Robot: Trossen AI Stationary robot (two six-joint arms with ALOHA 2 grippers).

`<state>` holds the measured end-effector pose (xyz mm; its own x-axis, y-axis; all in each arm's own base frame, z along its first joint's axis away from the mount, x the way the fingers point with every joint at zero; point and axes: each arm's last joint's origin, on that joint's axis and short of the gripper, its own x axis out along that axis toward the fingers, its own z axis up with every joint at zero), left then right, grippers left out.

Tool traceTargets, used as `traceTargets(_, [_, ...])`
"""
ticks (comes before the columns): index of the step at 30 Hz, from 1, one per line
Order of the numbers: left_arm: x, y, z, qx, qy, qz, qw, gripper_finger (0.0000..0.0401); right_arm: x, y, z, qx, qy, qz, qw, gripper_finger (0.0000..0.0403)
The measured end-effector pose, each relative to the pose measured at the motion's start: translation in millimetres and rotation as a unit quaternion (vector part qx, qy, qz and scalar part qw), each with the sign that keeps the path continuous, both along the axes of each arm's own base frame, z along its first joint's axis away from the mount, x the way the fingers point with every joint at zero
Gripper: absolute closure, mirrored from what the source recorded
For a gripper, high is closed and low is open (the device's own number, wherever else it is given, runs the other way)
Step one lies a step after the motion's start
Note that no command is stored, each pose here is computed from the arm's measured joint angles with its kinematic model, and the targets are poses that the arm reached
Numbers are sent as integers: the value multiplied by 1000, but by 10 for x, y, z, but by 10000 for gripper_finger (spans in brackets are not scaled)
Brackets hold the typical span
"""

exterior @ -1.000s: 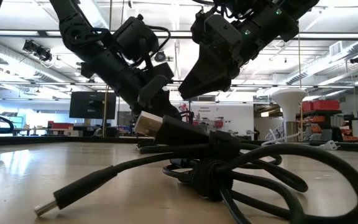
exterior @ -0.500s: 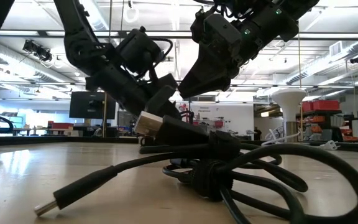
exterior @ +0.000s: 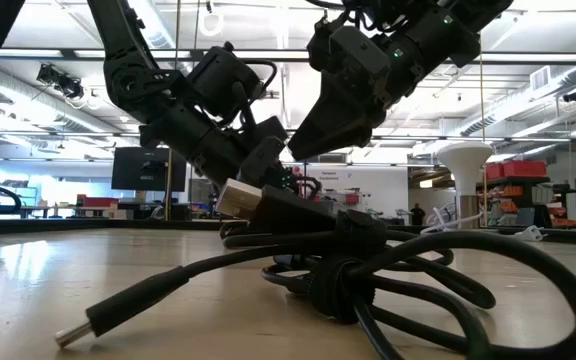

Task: Pick & Place USB Port
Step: Put the black charger cable into the green basket

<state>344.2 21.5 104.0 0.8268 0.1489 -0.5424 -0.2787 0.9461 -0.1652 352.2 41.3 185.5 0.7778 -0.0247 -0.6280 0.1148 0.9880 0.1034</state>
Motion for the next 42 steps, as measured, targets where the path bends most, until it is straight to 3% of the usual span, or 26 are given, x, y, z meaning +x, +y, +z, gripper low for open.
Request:
traceTargets(10, [-61,-36,317,8,-19,-12,1000,399,1,-74,-8,-3,5,-9,1000,256])
traceTargets(20, [-296,-38,735,67,11,26,997,399,16,-91,7,5,-4,-3,1000,256])
traceTargets(24, [-387,-31,982,88,-19,40,995,399,33,-77,29,20,-17,10,1000,256])
traceTargets(35, [-605,-150,1446,169,-77,49,981,400,164,-236,240,32,-142,-6,989,252])
traceTargets(42, [-737,-210,1664,205,-107,54,971,400,209,-380,357,47,-204,4,978,213])
